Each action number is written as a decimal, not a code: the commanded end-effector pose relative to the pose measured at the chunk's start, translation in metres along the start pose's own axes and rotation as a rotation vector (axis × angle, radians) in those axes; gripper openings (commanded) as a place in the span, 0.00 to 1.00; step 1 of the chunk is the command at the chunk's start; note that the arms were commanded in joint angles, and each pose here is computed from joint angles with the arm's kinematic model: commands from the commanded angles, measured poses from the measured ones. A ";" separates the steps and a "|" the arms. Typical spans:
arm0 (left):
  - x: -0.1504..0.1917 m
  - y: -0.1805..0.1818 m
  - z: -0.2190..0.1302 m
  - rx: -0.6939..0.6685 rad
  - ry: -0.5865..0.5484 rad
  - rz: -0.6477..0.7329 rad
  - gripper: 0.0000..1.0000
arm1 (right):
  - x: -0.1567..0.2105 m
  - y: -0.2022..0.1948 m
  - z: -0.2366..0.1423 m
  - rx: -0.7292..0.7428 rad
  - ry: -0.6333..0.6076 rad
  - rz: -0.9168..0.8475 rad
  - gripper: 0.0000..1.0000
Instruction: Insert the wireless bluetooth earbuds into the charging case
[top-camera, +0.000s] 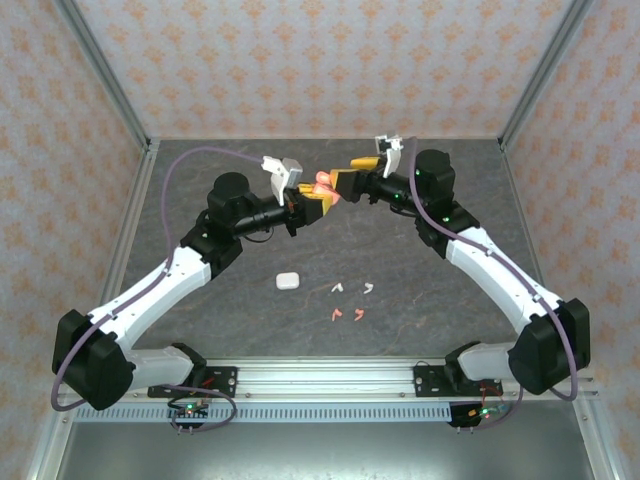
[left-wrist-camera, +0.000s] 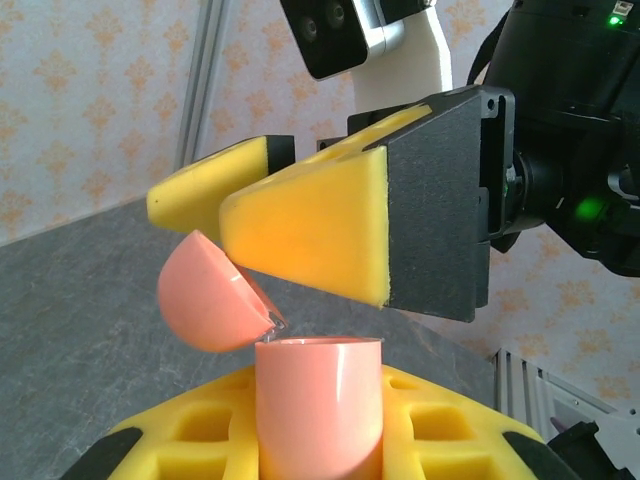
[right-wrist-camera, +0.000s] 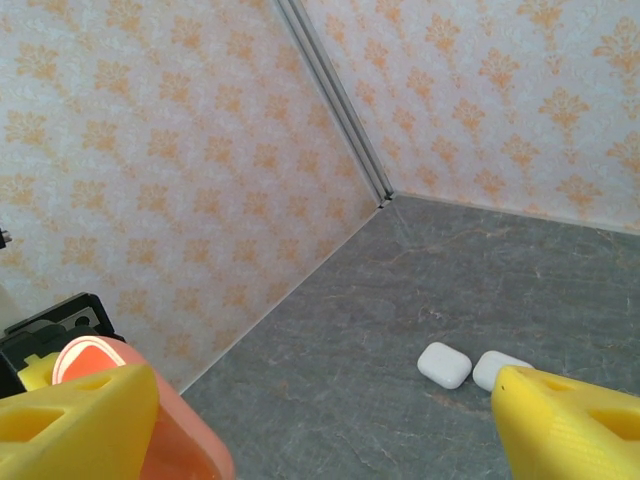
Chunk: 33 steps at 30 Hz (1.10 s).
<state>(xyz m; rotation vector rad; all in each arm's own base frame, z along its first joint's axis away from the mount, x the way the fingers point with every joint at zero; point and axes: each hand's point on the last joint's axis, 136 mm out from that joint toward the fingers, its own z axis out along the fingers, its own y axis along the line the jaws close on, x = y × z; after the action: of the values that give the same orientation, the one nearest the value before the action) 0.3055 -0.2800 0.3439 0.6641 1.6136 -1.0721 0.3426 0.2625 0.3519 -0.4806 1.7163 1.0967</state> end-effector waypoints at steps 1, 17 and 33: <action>-0.010 -0.013 -0.007 0.028 -0.031 0.073 0.00 | -0.018 0.008 -0.010 -0.011 -0.043 -0.019 0.87; -0.022 -0.017 -0.050 -0.105 -0.173 0.216 0.00 | 0.066 -0.025 -0.056 0.273 0.253 0.107 0.71; -0.060 -0.049 -0.099 -0.139 -0.328 0.317 0.00 | 0.285 0.008 -0.060 0.143 0.876 0.071 0.55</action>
<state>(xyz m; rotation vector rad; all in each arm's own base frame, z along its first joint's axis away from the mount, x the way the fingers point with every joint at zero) 0.2383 -0.2115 0.4181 0.5992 1.2725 -0.8182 0.1942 0.2656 0.1220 -0.7668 2.5465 0.9048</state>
